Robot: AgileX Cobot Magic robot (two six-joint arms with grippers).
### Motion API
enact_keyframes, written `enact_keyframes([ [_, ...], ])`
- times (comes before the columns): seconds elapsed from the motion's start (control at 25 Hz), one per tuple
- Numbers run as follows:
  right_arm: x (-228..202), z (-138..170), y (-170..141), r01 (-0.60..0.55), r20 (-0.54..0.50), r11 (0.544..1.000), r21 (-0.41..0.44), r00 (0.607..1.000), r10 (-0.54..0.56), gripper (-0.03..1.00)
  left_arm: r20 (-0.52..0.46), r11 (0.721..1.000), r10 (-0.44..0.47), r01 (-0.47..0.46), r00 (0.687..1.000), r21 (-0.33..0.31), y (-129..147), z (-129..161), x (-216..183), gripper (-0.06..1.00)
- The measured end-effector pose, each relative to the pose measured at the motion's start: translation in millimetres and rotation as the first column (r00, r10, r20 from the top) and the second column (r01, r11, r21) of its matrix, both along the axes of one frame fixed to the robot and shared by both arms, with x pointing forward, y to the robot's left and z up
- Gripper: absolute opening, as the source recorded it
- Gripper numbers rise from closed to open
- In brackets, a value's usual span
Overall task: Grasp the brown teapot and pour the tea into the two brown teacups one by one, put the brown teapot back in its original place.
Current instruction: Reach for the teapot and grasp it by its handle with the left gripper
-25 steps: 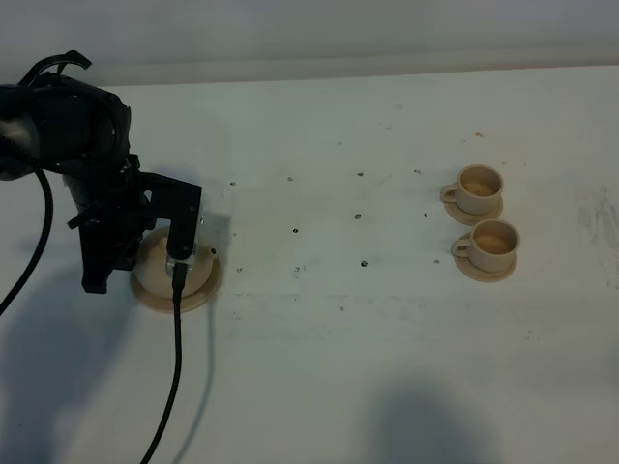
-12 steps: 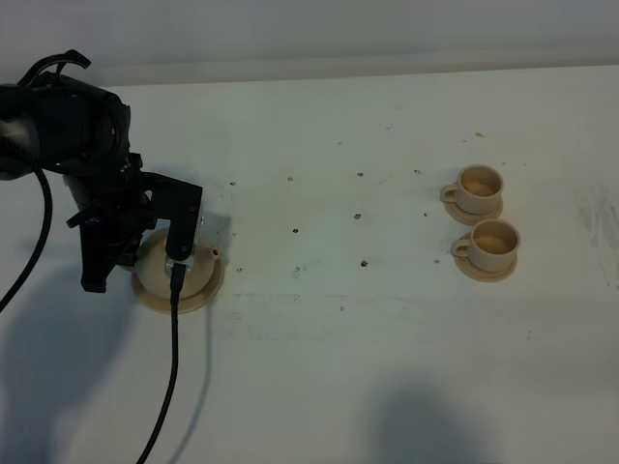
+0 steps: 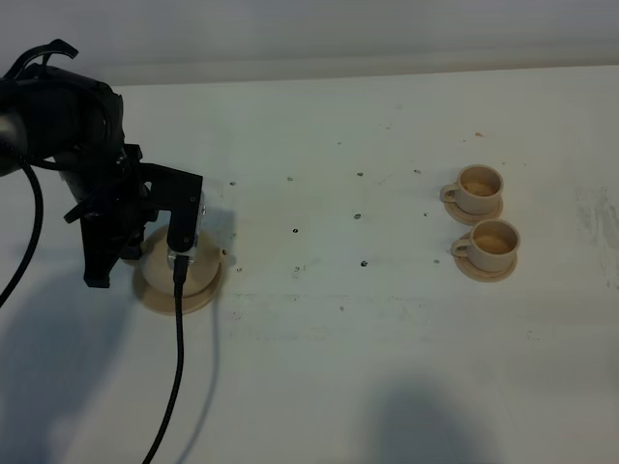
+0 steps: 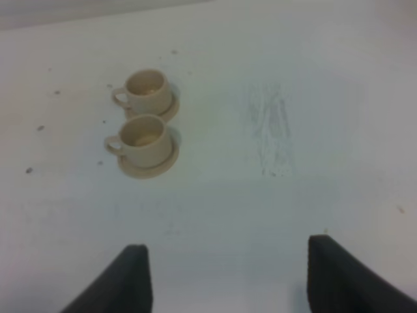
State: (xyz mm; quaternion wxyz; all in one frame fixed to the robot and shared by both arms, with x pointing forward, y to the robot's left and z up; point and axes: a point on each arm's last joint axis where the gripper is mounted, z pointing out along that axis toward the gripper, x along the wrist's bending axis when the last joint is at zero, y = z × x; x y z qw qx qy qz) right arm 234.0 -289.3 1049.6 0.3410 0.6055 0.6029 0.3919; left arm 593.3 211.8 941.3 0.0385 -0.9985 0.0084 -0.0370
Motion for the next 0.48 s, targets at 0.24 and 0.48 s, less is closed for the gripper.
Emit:
enact_keyframes([
  [0.24, 0, 0, 0, 0.0, 0.0, 1.0, 0.0, 1.0, 0.0, 0.54, 0.002, 1.0, 0.021, -0.021, 1.0, -0.02, 2, 0, 1, 0.11],
  [0.48, 0, 0, 0, 0.0, 0.0, 1.0, 0.0, 1.0, 0.0, 0.54, 0.05, 0.996, 0.055, -0.052, 0.997, -0.07, 4, 11, 2, 0.11],
])
